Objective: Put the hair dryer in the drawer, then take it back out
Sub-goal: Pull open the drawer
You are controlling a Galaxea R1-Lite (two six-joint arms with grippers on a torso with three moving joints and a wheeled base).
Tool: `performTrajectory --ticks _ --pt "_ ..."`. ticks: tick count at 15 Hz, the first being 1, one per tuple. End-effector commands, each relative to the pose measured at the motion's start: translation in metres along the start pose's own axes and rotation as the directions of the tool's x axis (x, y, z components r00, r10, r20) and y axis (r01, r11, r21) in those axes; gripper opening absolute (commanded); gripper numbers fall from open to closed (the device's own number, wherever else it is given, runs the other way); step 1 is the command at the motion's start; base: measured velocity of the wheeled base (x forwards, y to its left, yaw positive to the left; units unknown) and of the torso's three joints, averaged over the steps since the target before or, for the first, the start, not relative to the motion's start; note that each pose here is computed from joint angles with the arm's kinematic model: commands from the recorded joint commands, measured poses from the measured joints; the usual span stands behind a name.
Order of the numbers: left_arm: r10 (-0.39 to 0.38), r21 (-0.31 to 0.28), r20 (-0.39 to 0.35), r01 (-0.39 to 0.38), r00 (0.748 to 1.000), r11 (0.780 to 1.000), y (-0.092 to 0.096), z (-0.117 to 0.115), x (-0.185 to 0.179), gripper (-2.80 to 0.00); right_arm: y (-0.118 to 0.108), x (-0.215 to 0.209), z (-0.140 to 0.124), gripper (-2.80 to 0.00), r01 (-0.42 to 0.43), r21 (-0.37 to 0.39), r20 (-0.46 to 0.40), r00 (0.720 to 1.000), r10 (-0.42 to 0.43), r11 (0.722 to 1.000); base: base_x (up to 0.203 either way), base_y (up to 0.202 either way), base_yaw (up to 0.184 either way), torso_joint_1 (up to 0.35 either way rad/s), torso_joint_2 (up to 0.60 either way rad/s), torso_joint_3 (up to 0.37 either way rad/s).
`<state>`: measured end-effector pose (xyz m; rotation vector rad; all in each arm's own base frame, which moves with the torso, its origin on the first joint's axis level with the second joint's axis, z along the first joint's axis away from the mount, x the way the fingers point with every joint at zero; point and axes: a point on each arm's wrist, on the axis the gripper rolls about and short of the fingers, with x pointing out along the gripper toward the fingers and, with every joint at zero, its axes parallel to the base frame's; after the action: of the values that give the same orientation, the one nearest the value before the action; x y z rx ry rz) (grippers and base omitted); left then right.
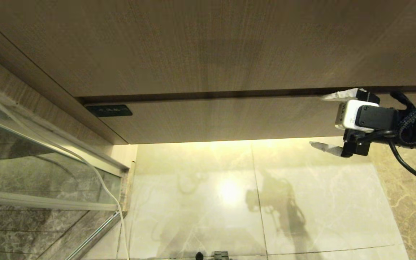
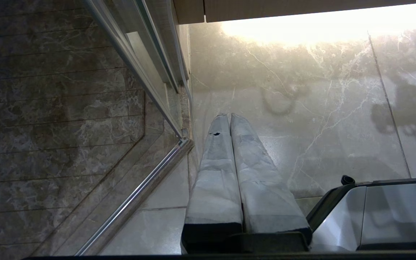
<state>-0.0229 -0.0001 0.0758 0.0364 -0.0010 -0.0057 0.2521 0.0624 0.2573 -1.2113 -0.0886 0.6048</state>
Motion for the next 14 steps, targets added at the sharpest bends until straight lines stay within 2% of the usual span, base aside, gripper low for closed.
performTrajectory --ticks 1,7,14 --pt "0.0 0.0 0.001 0.0 1.0 1.0 0.0 0.0 0.0 -2.8 0.0 0.012 -0.004 0.0 -0.017 -0.001 -0.003 1.0 0.017 1.0 0.0 0.0 0.0 0.0 0.0 0.0" --pt "0.0 0.0 0.0 0.0 1.0 1.0 0.0 0.0 0.0 -2.8 -0.005 0.033 -0.008 0.0 -0.026 0.003 -0.001 1.0 0.026 1.0 0.0 0.0 0.0 0.0 0.0 0.0" --pt "0.0 0.0 0.0 0.0 1.0 1.0 0.0 0.0 0.0 -2.8 -0.014 0.048 -0.012 0.0 0.006 -0.006 0.004 1.0 -0.006 1.0 0.0 0.0 0.0 0.0 0.0 0.0"
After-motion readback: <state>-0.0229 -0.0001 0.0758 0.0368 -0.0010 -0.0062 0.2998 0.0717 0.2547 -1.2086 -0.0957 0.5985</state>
